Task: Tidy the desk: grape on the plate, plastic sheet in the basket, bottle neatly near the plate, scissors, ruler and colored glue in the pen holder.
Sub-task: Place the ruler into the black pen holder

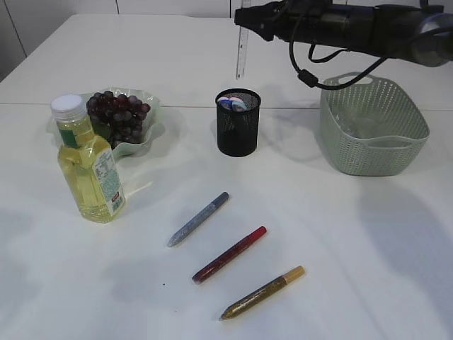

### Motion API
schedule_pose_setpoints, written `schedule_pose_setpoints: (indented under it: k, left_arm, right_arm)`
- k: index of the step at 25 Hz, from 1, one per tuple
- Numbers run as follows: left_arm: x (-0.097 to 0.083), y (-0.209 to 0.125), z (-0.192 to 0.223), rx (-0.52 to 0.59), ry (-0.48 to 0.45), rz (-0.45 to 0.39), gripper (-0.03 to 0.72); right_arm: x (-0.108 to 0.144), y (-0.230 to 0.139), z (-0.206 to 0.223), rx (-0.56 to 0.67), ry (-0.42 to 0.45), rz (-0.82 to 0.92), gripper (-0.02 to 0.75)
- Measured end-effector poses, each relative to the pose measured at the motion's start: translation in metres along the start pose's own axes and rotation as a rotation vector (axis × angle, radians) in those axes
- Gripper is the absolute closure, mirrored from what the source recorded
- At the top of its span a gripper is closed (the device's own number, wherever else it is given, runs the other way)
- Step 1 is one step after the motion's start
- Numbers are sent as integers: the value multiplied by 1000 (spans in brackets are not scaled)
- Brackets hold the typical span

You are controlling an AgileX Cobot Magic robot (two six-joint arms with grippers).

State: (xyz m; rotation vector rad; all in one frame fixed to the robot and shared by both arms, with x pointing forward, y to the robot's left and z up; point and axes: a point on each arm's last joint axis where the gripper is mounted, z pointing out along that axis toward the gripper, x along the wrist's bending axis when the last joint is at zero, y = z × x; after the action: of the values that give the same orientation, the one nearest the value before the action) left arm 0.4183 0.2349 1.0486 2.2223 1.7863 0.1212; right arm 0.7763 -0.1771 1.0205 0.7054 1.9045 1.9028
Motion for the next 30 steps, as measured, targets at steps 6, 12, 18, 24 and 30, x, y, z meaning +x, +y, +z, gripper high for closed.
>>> schedule_pose_setpoints:
  k: [6, 12, 18, 24, 30]
  left_arm:
    - [0, 0, 0, 0, 0, 0, 393]
    - [0, 0, 0, 0, 0, 0, 395]
    - [0, 0, 0, 2, 0, 0, 398]
    - [0, 0, 0, 2, 0, 0, 398]
    - [0, 0, 0, 3, 0, 0, 398]
  right_arm:
    - [5, -11, 8, 12, 19, -2, 439]
    - [3, -25, 11, 42, 23, 3, 439]
    - [0, -30, 12, 52, 9, 10, 439]
    - [-1, -35, 13, 59, 4, 12, 439]
    - [-2, -40, 14, 69, -2, 18, 435]
